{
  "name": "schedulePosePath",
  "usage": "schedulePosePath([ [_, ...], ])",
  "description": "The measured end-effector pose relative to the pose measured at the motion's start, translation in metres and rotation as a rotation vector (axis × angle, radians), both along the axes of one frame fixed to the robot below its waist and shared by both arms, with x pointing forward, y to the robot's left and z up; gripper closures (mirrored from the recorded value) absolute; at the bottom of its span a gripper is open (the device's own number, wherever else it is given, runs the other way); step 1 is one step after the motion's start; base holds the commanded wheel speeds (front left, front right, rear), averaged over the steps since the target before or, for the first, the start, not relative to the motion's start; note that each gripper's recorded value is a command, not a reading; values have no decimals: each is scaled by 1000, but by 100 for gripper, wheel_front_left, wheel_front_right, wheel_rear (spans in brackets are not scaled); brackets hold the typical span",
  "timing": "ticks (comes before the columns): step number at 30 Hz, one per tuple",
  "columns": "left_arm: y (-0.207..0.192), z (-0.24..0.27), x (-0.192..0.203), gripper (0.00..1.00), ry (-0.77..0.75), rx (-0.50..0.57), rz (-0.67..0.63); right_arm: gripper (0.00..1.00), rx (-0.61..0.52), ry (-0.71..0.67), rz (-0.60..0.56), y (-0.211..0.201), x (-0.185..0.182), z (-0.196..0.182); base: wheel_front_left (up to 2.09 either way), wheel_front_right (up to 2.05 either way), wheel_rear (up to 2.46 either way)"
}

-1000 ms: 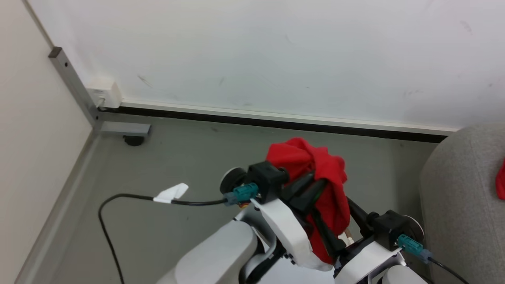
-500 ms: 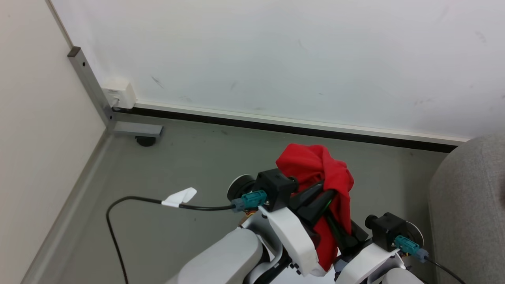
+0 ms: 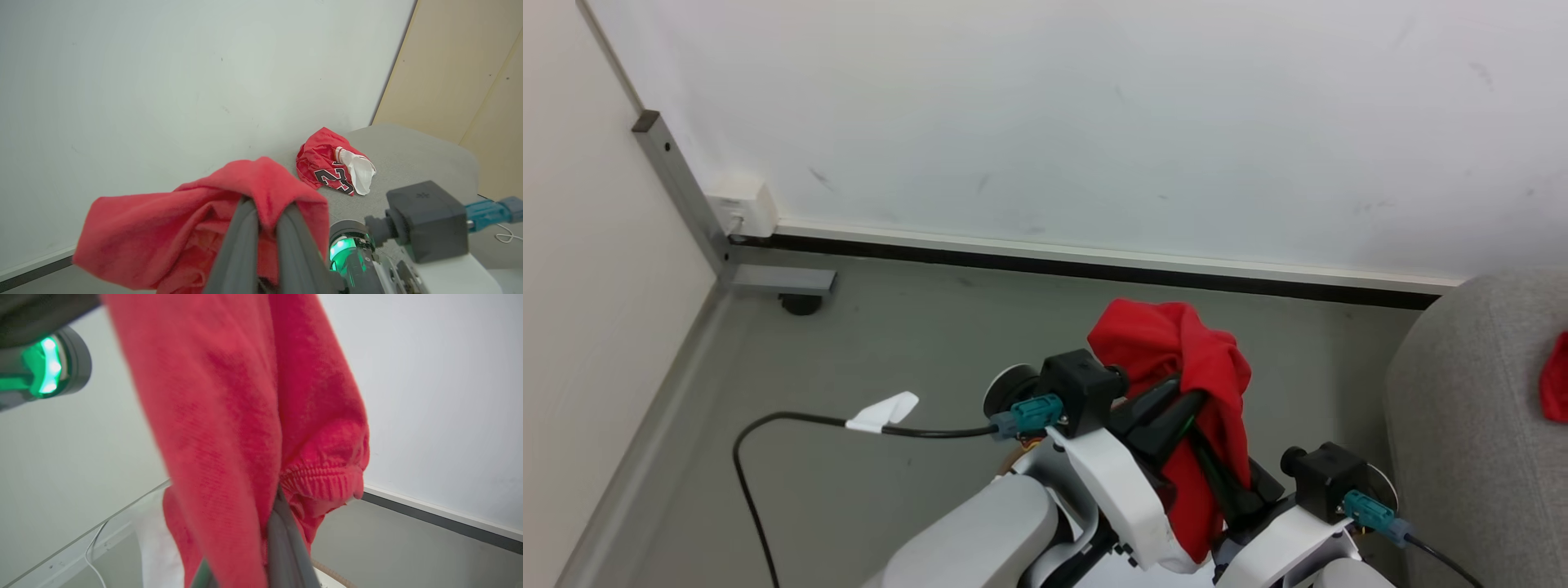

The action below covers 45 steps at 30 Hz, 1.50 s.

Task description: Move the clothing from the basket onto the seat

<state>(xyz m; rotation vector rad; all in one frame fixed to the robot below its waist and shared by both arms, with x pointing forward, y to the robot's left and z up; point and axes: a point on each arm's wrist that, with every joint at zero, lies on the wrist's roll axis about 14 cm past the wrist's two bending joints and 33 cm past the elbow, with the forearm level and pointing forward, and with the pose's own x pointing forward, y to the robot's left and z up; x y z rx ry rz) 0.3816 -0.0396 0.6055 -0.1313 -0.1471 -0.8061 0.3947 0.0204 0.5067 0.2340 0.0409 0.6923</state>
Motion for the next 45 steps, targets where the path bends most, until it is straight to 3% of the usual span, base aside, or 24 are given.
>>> schedulePosePath([
  [3, -3, 0, 0, 96, -1, 2, -4, 100, 11, -4, -26, -8, 2, 3, 0, 0, 0],
  [4, -5, 0, 0, 71, -1, 2, -10, 100, 16, -8, -39, -12, 3, 5, 0, 0, 0],
  [5, -6, 0, 0, 54, 0, 1, -14, 100, 22, -12, -53, -16, 5, 7, 0, 0, 0],
  [6, -8, -1, 0, 0, 4, 0, -18, 100, 27, -16, -70, -21, 7, 9, 0, 0, 0],
  [24, -53, -23, -2, 0, 48, 8, -156, 100, 18, -110, -413, -146, 27, 34, 0, 0, 0],
  [34, -101, -22, -22, 0, 18, -20, -322, 100, -7, -113, -634, -228, 0, 32, 0, 0, 0],
  [45, -146, -35, -49, 0, 20, -7, -469, 100, -35, -127, -803, -285, -42, 35, 0, 0, 0],
])
